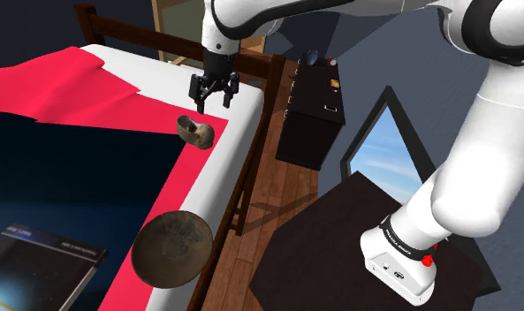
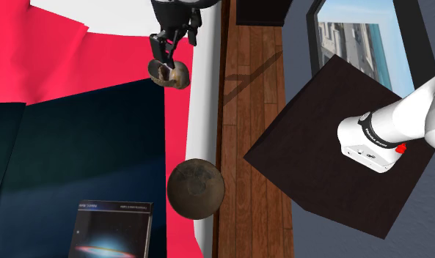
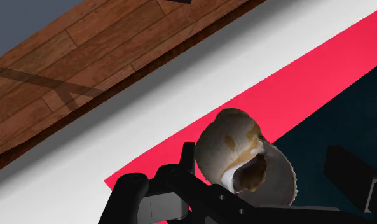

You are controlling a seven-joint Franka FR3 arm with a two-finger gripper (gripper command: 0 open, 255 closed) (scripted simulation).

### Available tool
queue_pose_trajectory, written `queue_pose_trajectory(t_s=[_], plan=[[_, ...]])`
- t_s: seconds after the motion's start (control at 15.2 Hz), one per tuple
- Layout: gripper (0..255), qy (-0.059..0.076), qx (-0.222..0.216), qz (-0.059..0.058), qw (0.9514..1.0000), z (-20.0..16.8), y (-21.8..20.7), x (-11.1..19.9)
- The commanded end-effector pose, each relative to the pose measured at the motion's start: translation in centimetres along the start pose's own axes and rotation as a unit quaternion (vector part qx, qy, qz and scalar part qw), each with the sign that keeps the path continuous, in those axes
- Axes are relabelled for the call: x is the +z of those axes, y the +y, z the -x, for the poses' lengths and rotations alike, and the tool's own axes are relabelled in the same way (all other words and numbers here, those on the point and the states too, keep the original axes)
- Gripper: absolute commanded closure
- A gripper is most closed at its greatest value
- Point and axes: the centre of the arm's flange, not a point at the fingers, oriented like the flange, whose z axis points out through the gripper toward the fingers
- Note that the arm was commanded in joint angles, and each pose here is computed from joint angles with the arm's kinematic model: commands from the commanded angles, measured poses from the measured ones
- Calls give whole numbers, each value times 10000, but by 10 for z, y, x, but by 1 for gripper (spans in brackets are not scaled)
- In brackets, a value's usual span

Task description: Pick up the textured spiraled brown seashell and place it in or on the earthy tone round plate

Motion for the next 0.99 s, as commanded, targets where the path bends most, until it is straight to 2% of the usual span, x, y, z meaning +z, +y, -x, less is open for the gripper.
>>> queue_pose_trajectory(t_s=[0.0, 0.33, 0.92], plan=[[0, -3, 3, -53, 10000, -22, -13, 8], [0, -19, -6, -180, 9998, -73, -46, 30], [0, -19, -6, -185, 9998, -74, -48, 71]])
